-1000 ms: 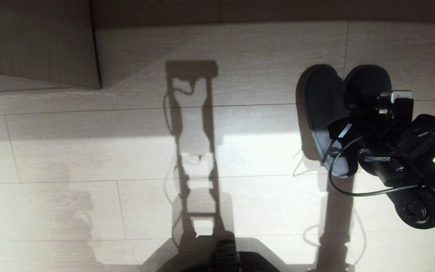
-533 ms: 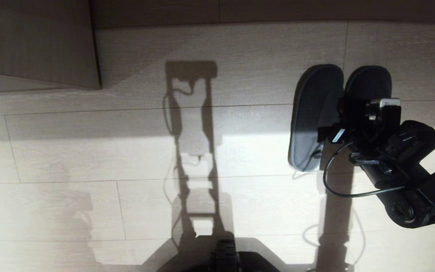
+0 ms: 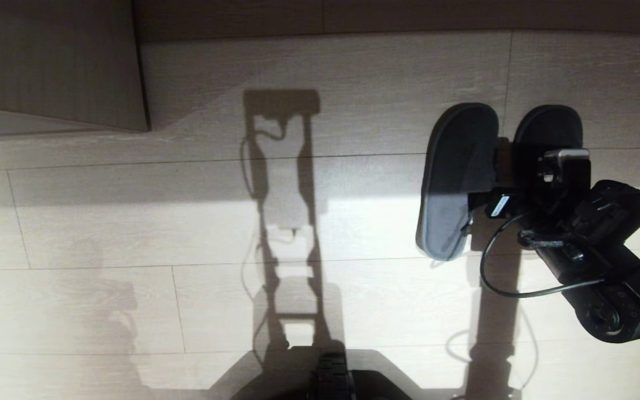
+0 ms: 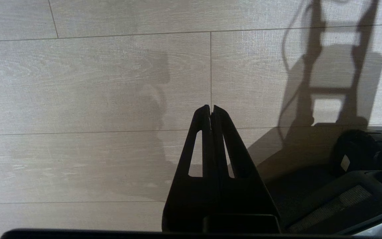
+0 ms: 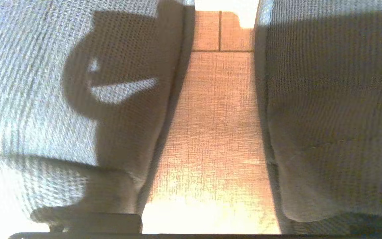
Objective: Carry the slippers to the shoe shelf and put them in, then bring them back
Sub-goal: Place the slippers on the floor
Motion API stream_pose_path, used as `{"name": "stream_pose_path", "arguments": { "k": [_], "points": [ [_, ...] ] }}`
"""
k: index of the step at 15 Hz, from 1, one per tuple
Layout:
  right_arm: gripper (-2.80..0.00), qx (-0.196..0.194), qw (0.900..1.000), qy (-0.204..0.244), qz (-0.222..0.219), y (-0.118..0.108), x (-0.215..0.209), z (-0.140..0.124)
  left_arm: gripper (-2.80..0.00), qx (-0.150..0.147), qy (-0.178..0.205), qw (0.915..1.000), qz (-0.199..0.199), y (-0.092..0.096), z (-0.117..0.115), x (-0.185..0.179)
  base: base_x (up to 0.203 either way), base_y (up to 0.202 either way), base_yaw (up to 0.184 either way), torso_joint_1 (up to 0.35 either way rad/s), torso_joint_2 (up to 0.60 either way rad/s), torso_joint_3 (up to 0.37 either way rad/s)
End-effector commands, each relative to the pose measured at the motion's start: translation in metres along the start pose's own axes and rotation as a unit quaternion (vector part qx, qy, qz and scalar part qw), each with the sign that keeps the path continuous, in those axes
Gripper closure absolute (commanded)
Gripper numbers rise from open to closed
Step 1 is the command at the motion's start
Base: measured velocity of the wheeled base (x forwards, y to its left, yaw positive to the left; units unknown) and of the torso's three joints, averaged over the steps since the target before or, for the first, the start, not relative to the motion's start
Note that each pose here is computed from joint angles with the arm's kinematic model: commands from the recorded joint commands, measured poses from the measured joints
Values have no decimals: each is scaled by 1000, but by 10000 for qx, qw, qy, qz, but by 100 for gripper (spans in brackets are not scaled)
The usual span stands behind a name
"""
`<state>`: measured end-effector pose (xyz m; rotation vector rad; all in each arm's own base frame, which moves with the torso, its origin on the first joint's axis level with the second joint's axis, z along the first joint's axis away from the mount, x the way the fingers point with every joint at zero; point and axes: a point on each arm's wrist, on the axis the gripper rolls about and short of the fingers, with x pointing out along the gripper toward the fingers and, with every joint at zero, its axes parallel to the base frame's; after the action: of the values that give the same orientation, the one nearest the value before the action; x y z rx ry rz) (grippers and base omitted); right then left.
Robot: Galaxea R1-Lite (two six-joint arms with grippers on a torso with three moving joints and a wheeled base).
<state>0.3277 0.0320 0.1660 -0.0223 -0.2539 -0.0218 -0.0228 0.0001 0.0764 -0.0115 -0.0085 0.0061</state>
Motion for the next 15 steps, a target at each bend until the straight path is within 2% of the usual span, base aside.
{"name": "stream_pose_path", "arguments": {
  "k": [1,4,11,15],
  "points": [
    [-280,22,9998,-199,-18,-2,-9,14,0,-4,-11,10000,0,0,0,0,0,0,0,0,0,0],
    [-280,17,9999,-146,0,-2,-16,15,0,-4,-11,10000,0,0,0,0,0,0,0,0,0,0],
    [-280,-48,9990,419,152,-3,-31,-1,0,-4,-11,10000,0,0,0,0,0,0,0,0,0,0],
    [-280,-57,9990,391,186,-4,-45,8,0,-4,-11,10000,7,0,0,0,0,0,0,0,0,0]
  ]
}}
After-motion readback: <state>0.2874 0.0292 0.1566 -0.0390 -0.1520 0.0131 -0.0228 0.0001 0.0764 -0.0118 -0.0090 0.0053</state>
